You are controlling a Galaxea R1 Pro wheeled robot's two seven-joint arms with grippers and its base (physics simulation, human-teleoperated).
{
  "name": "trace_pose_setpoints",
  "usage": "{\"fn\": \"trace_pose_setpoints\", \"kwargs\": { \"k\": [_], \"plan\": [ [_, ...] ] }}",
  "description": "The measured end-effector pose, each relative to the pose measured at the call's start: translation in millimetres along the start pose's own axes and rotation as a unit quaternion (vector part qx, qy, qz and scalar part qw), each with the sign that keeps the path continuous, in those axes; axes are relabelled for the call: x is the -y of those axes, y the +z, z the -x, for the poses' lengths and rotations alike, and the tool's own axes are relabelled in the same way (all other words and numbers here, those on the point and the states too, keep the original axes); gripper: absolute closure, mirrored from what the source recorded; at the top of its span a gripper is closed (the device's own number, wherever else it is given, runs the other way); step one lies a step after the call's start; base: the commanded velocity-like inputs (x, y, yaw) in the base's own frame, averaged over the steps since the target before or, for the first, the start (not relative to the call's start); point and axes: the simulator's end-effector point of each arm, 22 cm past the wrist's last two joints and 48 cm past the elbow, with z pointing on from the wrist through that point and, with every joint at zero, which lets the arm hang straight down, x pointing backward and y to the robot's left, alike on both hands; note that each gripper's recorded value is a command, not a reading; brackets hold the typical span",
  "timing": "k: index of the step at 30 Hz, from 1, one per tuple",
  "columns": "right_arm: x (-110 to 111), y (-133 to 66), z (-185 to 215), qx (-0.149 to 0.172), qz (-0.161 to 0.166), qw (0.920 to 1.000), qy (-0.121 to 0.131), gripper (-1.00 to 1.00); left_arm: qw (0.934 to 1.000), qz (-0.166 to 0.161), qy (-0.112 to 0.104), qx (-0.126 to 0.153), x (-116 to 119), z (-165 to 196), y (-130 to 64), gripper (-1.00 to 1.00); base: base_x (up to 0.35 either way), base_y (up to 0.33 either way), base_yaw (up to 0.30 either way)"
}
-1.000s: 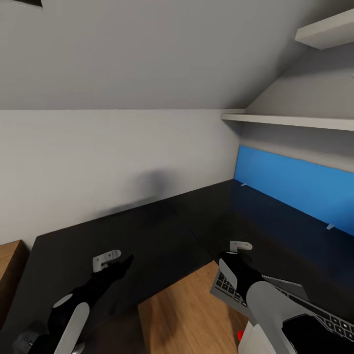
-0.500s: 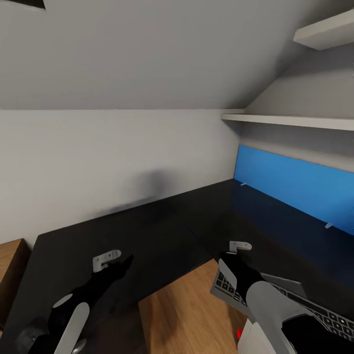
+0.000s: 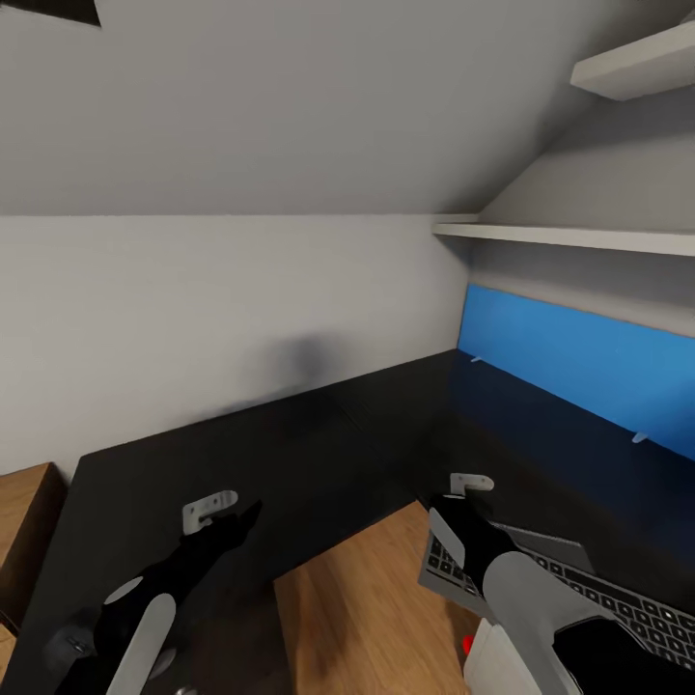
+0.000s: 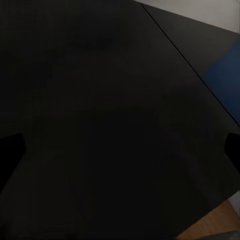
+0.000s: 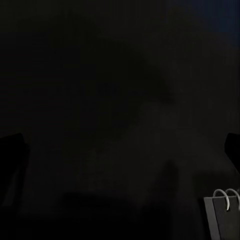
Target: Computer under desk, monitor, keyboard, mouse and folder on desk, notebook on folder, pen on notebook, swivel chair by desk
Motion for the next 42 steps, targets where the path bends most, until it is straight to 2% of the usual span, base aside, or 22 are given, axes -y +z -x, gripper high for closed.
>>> {"fn": "trace_pose_setpoints", "kwargs": {
  "k": [12, 15, 16, 23, 36, 38, 40, 42],
  "plan": [
    [-1.2, -0.6, 1.1, 0.002, 0.001, 1.0, 0.001, -1.0, 1.0, 0.0, 0.0, 0.0, 0.4, -0.2, 0.0, -1.0, -0.043, 0.0, 0.0],
    [-3.1, -3.4, 17.9, 0.027, 0.005, 0.9995, 0.018, -1.0, 1.0, 0.0, 0.0, -0.001, 0.3, -0.7, 0.2, -1.0, 0.0, 0.0, 0.0],
    [-4.4, -6.0, 31.2, 0.048, 0.008, 0.9983, 0.031, -1.0, 1.0, 0.0, 0.0, -0.001, 0.0, -1.1, 0.3, -1.0, 0.0, 0.0, 0.0],
    [-10.8, -8.6, 42.8, 0.067, 0.024, 0.9966, 0.042, -1.0, 1.0, 0.0, -0.001, -0.001, -0.2, -1.4, 0.4, -1.0, 0.0, 0.0, 0.0],
    [-14.7, -8.3, 39.4, 0.059, 0.032, 0.997, 0.038, -1.0, 1.0, 0.001, 0.0, -0.001, -0.7, -1.6, 0.6, -1.0, 0.0, 0.0, 0.0],
    [-18.8, -8.0, 34.5, 0.048, 0.04, 0.9976, 0.032, -1.0, 1.0, 0.001, 0.0, -0.001, -0.8, -1.5, 0.6, -1.0, 0.0, 0.0, 0.0],
    [-30.7, -8.6, 25.6, 0.027, 0.067, 0.9972, 0.019, -1.0, 1.0, 0.002, 0.001, -0.001, -0.8, -1.3, 0.5, -1.0, 0.0, 0.0, 0.0],
    [-37.3, -9.4, 22.7, 0.02, 0.082, 0.9963, 0.015, -1.0, 1.0, 0.002, 0.001, -0.001, -0.8, -1.2, 0.5, -1.0, 0.0, 0.0, 0.0]
  ]
}}
